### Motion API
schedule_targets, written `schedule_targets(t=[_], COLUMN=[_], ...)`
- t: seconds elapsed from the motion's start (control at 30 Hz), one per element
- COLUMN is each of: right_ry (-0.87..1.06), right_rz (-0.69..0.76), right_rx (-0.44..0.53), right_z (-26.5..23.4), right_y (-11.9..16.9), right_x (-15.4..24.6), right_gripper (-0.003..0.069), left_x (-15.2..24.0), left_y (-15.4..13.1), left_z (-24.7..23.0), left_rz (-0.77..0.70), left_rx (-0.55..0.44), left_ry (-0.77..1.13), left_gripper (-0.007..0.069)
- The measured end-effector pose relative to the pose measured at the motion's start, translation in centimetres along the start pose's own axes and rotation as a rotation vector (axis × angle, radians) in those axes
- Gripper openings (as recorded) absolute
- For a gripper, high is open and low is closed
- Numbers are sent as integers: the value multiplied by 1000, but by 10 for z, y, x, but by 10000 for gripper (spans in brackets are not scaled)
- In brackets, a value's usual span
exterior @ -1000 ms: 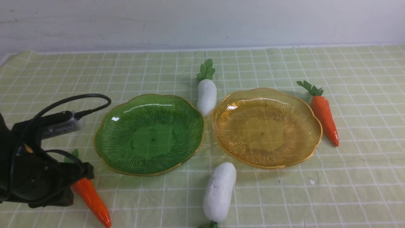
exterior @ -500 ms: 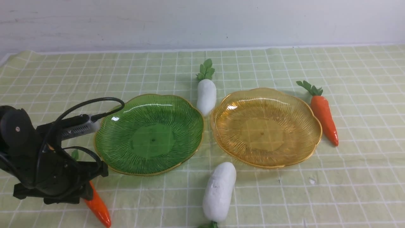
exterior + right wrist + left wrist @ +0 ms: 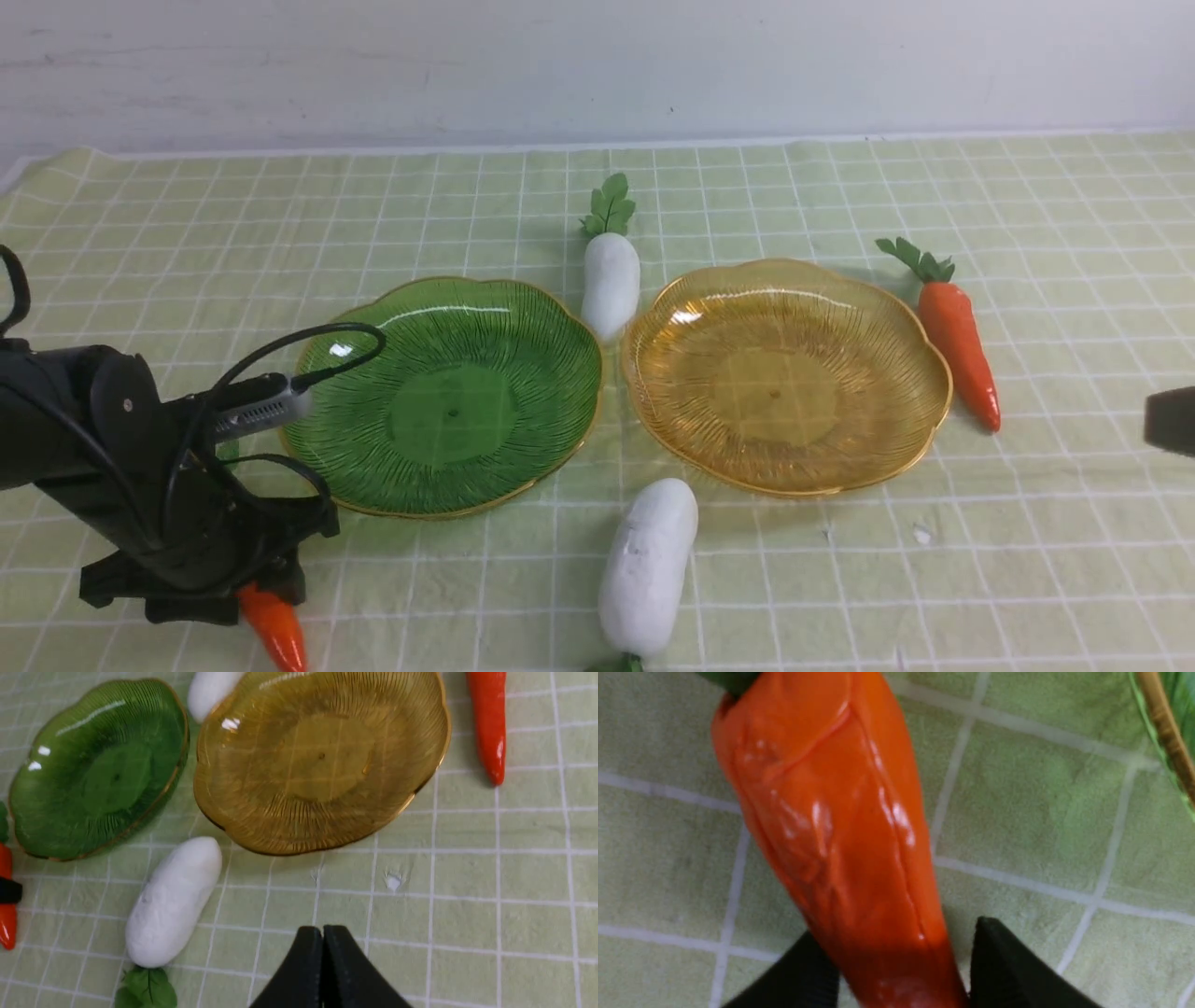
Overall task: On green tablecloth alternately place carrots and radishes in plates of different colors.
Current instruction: 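Pick up the carrot and put it on the nearest plate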
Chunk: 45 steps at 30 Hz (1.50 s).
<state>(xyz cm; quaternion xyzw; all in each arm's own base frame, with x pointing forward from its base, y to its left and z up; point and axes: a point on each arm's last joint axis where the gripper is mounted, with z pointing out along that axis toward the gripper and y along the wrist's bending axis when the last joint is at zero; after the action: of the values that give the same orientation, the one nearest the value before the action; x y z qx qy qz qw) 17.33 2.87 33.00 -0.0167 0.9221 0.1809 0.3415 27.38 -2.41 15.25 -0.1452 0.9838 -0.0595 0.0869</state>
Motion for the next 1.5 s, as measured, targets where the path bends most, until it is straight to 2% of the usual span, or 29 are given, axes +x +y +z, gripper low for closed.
schedule_targets(t=[0.07,0.23,0.33,0.4,0.43,0.47,0.57,0.7,0.73,0.77,0.9,1.0,1.07,1.2,1.27,1.3,1.37,1.4,1.47,1.5], right_ry=[82,162,212,227,251,253,311,355,356,362,397,409,406,414,424,432,424,423,430,435], right_rz=[-4,-23,33,42,38,37,28,-3,-5,-23,-45,-38,-28,-19,-15,-14,-14,-14,-16,-7], right_rx=[15,100,165,181,199,201,210,218,219,232,250,257,260,260,260,262,262,262,266,268], right_z=[12,31,48,57,72,74,108,150,152,167,213,245,259,278,285,290,291,292,292,290], right_y=[-5,-18,-28,-32,-39,-40,-53,-69,-70,-77,-97,-110,-115,-123,-126,-128,-128,-129,-130,-130], right_x=[-10,-34,-55,-63,-75,-76,-94,-108,-109,-112,-113,-112,-112,-109,-106,-104,-105,-105,-105,-106], right_gripper=[-14,-14,-12,-8,6,12,93,265,273,330,440,465,467,470,469,457,415,355,202,187], left_x=[1,4,1,0,-3,-4,-14,-38,-39,-48,-69,-82,-85,-88,-88,-89,-90,-91,-95,-96], left_y=[0,2,-2,-5,-14,-16,-41,-72,-73,-78,-87,-91,-92,-92,-92,-92,-92,-93,-94,-95], left_z=[0,-13,-58,-71,-93,-95,-116,-117,-114,-107,-84,-63,-54,-39,-35,-33,-34,-36,-44,-51], left_rz=[1,36,85,106,168,176,295,408,409,416,421,414,414,403,403,406,406,410,424,434], left_rx=[-1,-23,-5,12,53,58,139,230,229,232,219,206,199,188,185,180,178,172,162,156], left_ry=[8,22,-90,-136,-211,-218,-291,-293,-285,-280,-236,-199,-180,-151,-142,-141,-142,-143,-138,-139], left_gripper=[212,217,217,217,217,217,217,217,217,217,217,217,232,334,398,454,484,501,478,449])
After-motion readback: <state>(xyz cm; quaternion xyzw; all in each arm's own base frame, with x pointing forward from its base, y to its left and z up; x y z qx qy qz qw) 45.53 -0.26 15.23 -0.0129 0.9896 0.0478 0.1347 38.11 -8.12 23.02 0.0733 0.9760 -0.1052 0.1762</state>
